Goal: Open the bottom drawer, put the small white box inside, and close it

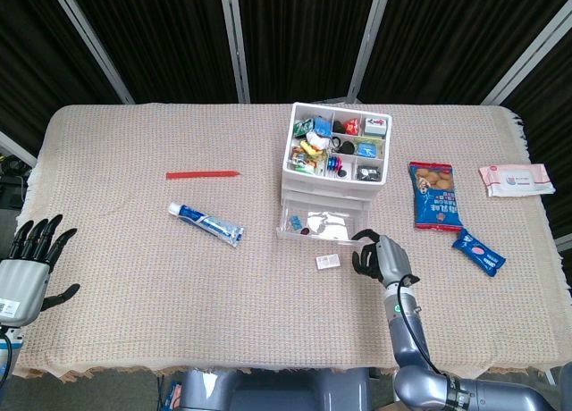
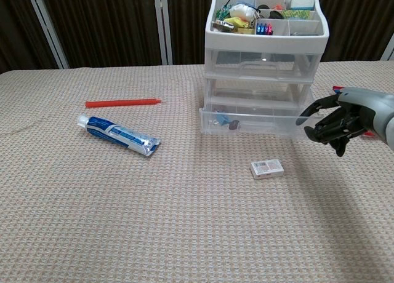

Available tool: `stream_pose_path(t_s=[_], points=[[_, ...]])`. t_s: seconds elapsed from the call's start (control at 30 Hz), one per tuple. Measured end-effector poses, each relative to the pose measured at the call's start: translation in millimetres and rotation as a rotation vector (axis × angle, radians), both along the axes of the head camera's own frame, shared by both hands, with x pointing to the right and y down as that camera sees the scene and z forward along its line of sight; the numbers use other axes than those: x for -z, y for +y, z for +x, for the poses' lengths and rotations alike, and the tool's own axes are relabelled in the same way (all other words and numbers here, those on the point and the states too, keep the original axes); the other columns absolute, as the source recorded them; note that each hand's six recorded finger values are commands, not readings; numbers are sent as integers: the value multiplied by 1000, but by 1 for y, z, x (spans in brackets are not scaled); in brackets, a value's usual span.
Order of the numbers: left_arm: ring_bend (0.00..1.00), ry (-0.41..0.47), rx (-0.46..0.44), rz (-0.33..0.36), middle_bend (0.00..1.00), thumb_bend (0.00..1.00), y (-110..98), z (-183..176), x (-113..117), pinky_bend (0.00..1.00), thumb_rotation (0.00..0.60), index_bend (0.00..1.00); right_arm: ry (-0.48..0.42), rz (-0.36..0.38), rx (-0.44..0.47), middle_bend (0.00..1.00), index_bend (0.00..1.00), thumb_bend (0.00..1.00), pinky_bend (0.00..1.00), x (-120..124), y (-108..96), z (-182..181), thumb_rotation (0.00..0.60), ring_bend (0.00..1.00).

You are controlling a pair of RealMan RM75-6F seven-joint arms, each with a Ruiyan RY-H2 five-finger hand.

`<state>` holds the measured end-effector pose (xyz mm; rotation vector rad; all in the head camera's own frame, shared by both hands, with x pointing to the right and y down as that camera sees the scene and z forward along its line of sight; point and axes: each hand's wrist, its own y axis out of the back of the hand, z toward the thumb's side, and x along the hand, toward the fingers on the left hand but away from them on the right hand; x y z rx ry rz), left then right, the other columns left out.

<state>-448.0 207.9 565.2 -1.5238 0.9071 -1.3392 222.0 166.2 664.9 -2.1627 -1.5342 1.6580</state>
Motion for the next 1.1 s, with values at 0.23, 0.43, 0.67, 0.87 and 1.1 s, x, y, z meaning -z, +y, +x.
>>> stream_pose_path(t_s=[0.23,0.43,0.67,0.87,1.1], points=[[0,0,1,4,0,108,0,0,0,0,600,147,-15,19,18,754,163,354,642,4,1,-2,600,716],[0,2,1,5,0,109,-1,0,0,0,600,147,-37,49,33,754,156,301,642,12,-2,-5,600,717],[0,3,-1,9,0,109,-1,0,1,0,600,147,-32,98,112,754,156,273,642,27,8,-4,600,717],[0,9,-3,22,0,109,-1,1,2,0,600,147,8,127,252,760,145,134,642,33,33,-4,600,719],[0,21,-2,42,0,112,-2,1,5,0,600,147,122,223,419,762,161,107,642,26,46,-1,600,723]])
